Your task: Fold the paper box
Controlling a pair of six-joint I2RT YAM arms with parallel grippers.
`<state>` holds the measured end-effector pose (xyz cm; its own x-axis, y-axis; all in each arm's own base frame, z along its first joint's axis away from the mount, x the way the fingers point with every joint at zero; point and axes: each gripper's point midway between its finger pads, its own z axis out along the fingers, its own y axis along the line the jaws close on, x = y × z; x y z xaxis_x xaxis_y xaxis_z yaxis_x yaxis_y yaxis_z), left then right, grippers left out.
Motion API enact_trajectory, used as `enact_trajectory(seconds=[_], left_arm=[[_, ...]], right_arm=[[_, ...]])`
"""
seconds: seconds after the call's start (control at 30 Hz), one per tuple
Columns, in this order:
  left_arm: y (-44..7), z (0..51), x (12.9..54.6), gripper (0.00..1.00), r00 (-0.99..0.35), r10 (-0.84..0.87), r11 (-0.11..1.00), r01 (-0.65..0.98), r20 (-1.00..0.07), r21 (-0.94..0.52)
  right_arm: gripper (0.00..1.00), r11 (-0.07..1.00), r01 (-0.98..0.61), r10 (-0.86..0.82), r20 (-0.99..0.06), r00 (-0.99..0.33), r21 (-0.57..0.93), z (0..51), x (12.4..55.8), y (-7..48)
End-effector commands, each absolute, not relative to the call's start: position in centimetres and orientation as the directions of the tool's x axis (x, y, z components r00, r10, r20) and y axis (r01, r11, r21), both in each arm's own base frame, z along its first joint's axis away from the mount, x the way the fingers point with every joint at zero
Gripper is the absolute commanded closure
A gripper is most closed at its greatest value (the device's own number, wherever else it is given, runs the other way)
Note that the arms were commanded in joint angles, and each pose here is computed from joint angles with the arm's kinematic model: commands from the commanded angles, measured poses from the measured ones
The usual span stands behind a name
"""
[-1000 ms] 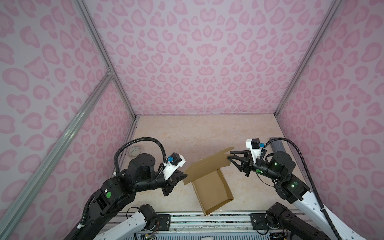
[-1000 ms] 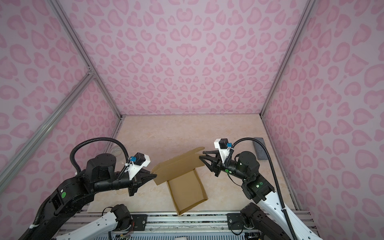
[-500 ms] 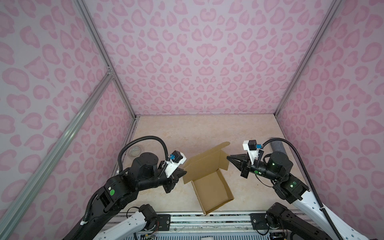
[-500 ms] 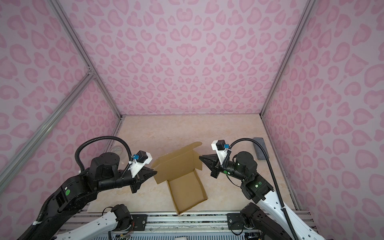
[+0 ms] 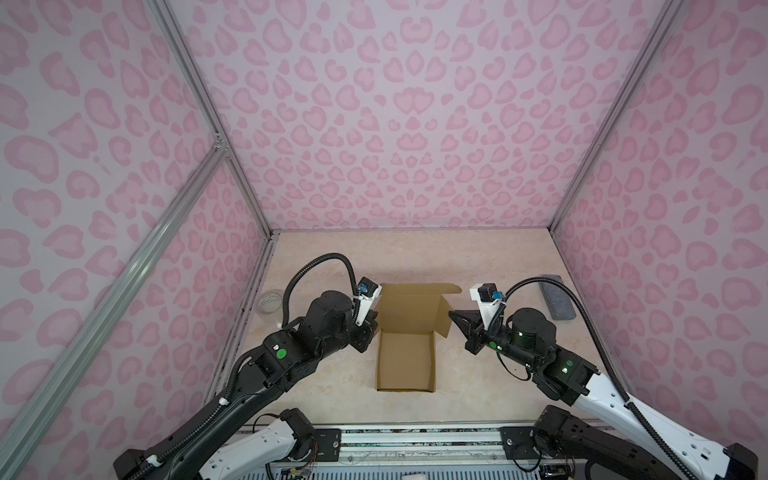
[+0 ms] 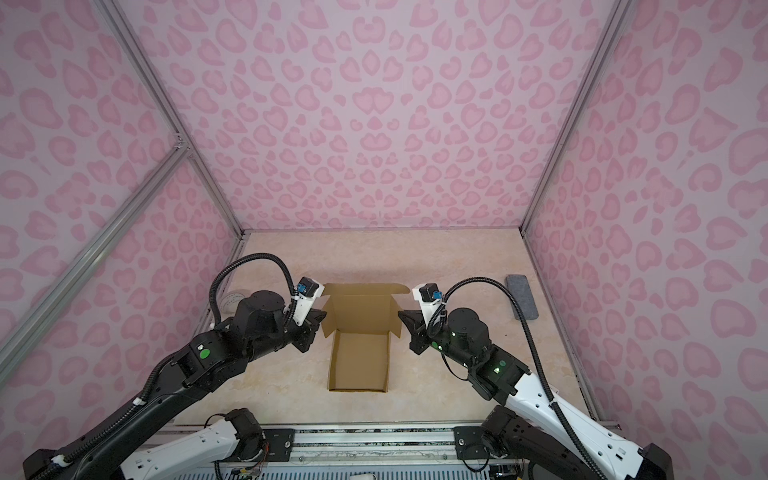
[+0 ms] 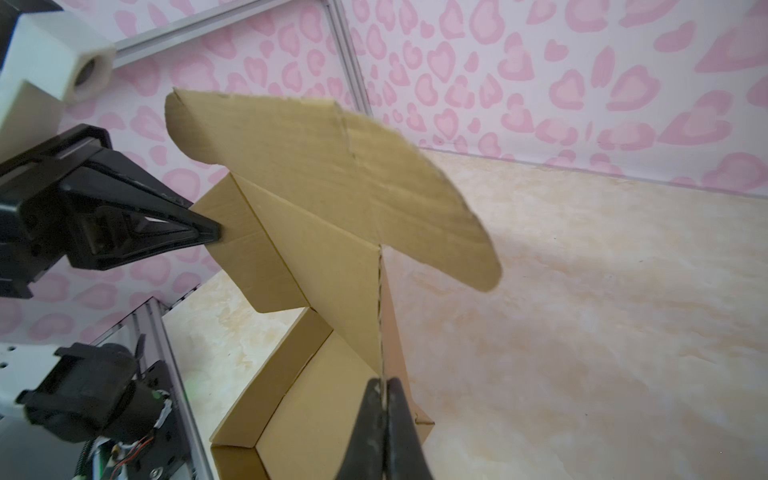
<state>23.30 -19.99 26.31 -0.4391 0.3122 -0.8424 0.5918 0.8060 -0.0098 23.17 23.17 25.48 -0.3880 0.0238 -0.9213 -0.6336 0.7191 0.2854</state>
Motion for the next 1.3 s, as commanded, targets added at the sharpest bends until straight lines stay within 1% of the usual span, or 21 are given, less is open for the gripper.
enact_trajectory(seconds=[0.0, 0.1, 0.2, 0.43, 0.6, 0.87, 1.27], left_arm=[[-20.8, 29.1, 26.6, 0.96, -0.376, 0.104, 0.873, 0.478, -0.921, -0.097], [-21.5, 27.8, 28.2, 0.96, -0.388, 0.031, 0.89, 0.43, -0.921, -0.151], [-22.5, 26.1, 29.4, 0.96, -0.392, -0.001, 0.894, 0.412, -0.92, -0.177], [-24.5, 23.6, 31.3, 0.96, -0.402, 0.005, 0.891, 0.418, -0.915, -0.179], [-25.1, 22.1, 31.9, 0.96, -0.417, 0.003, 0.892, 0.412, -0.909, -0.186], [-24.8, 19.4, 31.6, 0.96, -0.454, -0.01, 0.896, 0.392, -0.891, -0.21], [-24.8, 17.8, 30.9, 0.96, -0.504, -0.088, 0.882, 0.361, -0.859, -0.302]], right_arm=[[1.0, 0.822, -0.494, 0.105, -0.929, -0.355, 0.282, 25.6, 25.7, 21.4], [1.0, 0.865, -0.415, 0.135, -0.926, -0.351, 0.283, 25.3, 26.9, 20.5], [1.0, 0.893, -0.343, 0.162, -0.919, -0.359, 0.291, 24.5, 28.0, 20.0], [1.0, 0.928, -0.241, 0.176, -0.903, -0.391, 0.285, 22.4, 29.9, 20.0], [1.0, 0.931, -0.202, 0.205, -0.893, -0.401, 0.304, 21.5, 30.7, 20.2], [1.0, 0.934, -0.16, 0.231, -0.879, -0.417, 0.321, 20.3, 30.9, 20.3], [1.0, 0.948, -0.136, 0.202, -0.872, -0.446, 0.289, 18.9, 29.8, 21.0]])
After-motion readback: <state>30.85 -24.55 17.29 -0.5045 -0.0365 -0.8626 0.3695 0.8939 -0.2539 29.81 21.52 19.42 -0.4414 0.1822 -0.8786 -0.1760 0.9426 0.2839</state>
